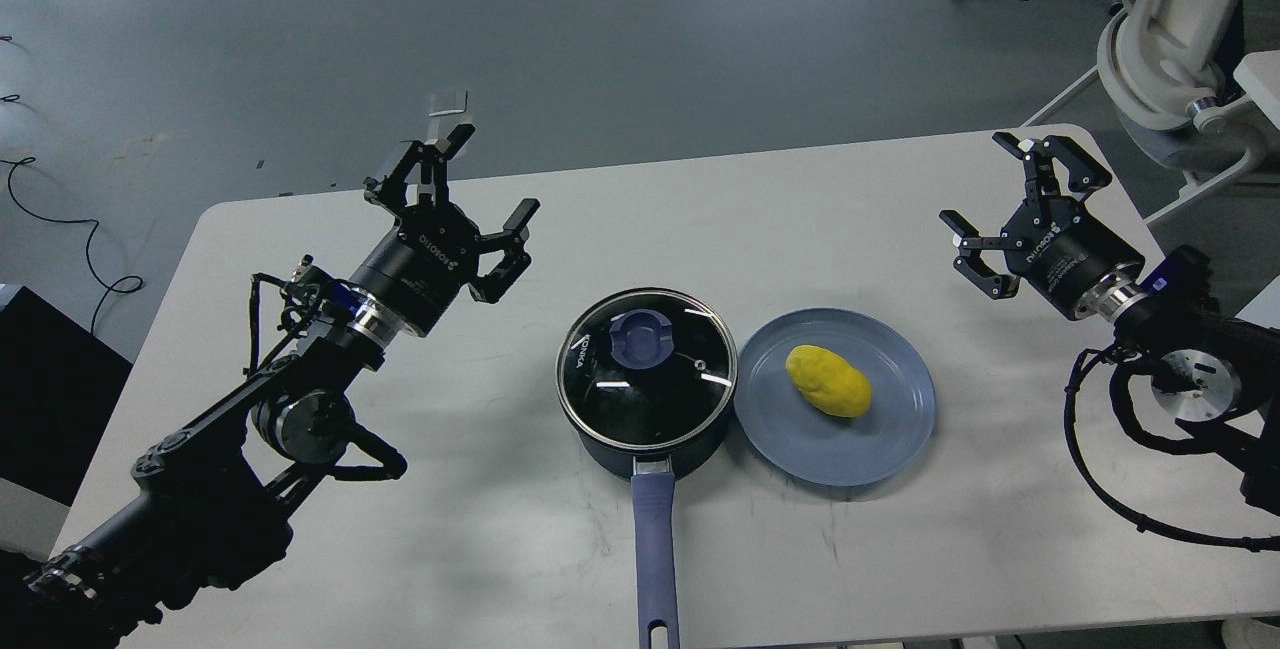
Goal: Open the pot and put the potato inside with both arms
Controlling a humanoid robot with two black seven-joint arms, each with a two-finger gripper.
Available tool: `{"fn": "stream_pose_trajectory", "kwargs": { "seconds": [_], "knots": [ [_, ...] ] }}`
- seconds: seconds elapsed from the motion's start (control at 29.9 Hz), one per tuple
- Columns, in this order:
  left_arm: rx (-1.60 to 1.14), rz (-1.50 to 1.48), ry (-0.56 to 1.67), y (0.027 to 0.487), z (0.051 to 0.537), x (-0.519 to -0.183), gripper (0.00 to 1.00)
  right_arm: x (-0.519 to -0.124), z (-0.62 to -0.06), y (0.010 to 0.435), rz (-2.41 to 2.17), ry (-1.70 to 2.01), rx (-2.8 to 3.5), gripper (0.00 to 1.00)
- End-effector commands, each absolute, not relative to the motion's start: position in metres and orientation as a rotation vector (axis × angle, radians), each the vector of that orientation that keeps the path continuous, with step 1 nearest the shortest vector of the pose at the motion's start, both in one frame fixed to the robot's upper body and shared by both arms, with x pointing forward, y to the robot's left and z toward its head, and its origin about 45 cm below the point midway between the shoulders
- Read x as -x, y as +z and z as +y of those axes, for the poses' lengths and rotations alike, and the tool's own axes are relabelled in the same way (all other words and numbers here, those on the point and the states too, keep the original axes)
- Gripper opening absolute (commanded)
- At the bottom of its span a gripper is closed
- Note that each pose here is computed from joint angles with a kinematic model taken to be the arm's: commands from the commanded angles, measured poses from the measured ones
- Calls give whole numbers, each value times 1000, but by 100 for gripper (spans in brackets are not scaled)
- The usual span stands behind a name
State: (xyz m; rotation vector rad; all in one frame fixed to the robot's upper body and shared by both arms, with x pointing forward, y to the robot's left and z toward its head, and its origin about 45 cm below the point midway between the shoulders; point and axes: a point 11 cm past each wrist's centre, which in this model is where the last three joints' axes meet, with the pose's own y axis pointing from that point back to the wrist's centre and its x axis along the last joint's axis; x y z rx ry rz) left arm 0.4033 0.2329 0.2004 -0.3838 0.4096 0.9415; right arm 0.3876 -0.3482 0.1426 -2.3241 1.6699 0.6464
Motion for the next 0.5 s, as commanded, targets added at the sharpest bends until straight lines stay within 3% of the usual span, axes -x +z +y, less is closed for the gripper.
{"fn": "stream_pose_trajectory", "kwargs": {
  "seconds": [0.0, 0.27, 0.47],
  "knots": [
    [385, 410, 941, 200, 233, -403, 98, -388, -348, 143, 1669, 645, 2326, 96],
    [375, 401, 941, 202, 237, -404, 98, -388, -347, 143, 1667, 644, 2334, 96],
    [348, 305, 960, 228, 271, -420, 98, -388, -346, 142, 1663, 644, 2349, 96]
  ]
}}
